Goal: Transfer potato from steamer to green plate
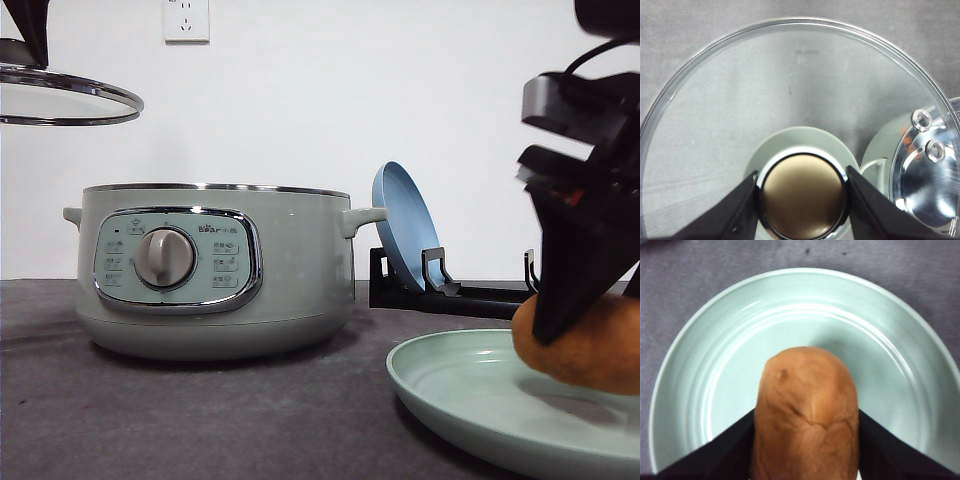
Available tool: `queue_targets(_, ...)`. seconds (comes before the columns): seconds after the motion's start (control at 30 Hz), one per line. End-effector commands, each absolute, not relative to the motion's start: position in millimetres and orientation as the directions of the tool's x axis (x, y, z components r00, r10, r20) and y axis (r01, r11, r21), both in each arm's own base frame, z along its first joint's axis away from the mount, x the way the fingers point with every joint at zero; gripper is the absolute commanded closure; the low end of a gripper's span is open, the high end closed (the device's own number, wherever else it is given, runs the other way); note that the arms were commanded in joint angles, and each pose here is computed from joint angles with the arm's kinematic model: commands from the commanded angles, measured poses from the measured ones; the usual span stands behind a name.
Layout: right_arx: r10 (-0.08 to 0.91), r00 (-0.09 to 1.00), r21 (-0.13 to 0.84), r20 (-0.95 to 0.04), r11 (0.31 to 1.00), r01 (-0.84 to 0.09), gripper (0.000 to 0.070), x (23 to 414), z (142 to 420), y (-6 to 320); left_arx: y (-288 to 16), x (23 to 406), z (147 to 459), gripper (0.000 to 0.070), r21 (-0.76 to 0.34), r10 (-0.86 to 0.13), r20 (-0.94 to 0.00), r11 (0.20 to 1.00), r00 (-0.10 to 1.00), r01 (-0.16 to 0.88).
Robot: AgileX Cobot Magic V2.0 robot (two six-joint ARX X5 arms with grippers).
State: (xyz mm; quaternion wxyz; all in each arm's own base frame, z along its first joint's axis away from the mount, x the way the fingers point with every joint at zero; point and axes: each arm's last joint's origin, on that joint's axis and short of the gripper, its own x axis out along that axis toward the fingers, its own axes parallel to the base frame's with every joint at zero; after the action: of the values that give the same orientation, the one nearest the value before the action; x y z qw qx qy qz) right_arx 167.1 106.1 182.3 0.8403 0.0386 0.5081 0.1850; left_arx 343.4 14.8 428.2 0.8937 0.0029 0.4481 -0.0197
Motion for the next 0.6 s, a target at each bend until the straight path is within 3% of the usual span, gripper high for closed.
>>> queue_targets(0.0, 0.352, 0.41, 0.247, -0.841, 0.925, -0.289, 0.0442, 170.0, 180.0, 108.8, 13.4, 338.0, 446.1, 0.0684, -0.019, -0.048, -0.743, 0.999, 0.668, 0.05)
queue_targets(0.57, 0.367, 0.371, 0.221, -0.853, 0.898, -0.38, 0.0434, 175.5, 170.4, 113.4, 13.4, 338.5, 445.9, 0.0684, -0.02, -0.049, -0.741, 0.999, 0.67, 0.051)
